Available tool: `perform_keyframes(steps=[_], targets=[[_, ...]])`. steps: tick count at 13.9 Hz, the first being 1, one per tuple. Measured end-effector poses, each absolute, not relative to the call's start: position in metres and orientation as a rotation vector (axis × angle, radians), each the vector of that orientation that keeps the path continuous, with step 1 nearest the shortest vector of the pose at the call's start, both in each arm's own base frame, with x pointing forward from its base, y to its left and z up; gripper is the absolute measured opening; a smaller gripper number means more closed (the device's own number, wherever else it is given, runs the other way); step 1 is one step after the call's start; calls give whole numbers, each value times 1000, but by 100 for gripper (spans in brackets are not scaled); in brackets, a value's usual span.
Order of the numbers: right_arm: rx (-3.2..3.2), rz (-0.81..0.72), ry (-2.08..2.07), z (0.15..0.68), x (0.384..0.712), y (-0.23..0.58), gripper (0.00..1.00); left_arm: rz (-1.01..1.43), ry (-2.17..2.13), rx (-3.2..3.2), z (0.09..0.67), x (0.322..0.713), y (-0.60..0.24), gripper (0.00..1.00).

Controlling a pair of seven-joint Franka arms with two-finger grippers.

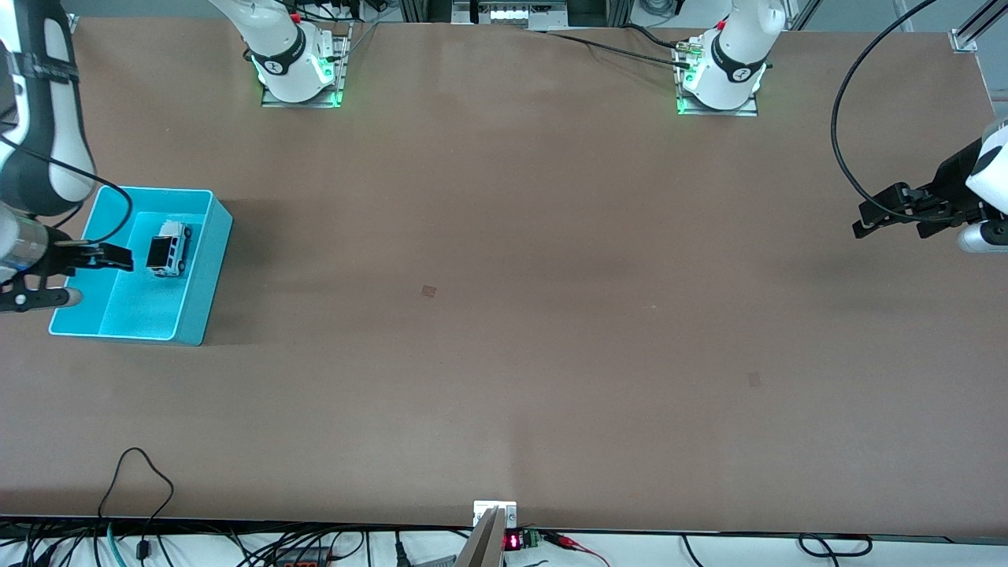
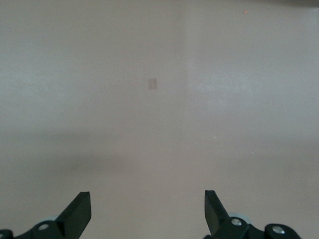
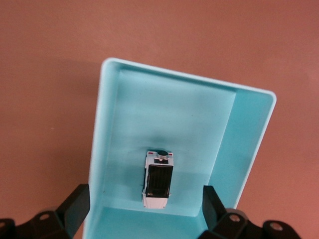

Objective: Wind and store white jeep toy

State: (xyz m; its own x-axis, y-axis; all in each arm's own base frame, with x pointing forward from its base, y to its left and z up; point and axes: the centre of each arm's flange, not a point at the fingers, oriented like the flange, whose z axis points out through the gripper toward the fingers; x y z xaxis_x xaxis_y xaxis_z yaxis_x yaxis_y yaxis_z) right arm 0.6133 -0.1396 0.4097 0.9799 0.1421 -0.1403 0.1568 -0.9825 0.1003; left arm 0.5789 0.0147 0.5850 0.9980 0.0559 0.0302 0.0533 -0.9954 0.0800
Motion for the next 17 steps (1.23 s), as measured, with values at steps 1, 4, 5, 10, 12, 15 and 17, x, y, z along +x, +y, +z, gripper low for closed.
perform_keyframes(steps=[1, 4, 5, 10, 12, 15, 17], targets=[[3015, -188, 248, 428, 618, -130, 100, 50, 84, 3061, 585, 579, 15, 100], [3022, -194, 362, 487, 624, -80, 100, 50, 83, 3061, 585, 579, 14, 100], [3021, -174, 404, 508, 625, -62, 100, 49, 82, 3061, 585, 579, 14, 100], [3007, -105, 476, 550, 621, -29, 100, -20, 54, 3060, 587, 571, 5, 100], [3001, -93, 498, 567, 609, -18, 100, -40, 54, 3060, 587, 568, 5, 100], [2994, -85, 528, 583, 588, -5, 100, -41, 53, 3060, 587, 568, 5, 100], [3000, -85, 524, 584, 583, -3, 100, -41, 51, 3060, 587, 568, 4, 100]])
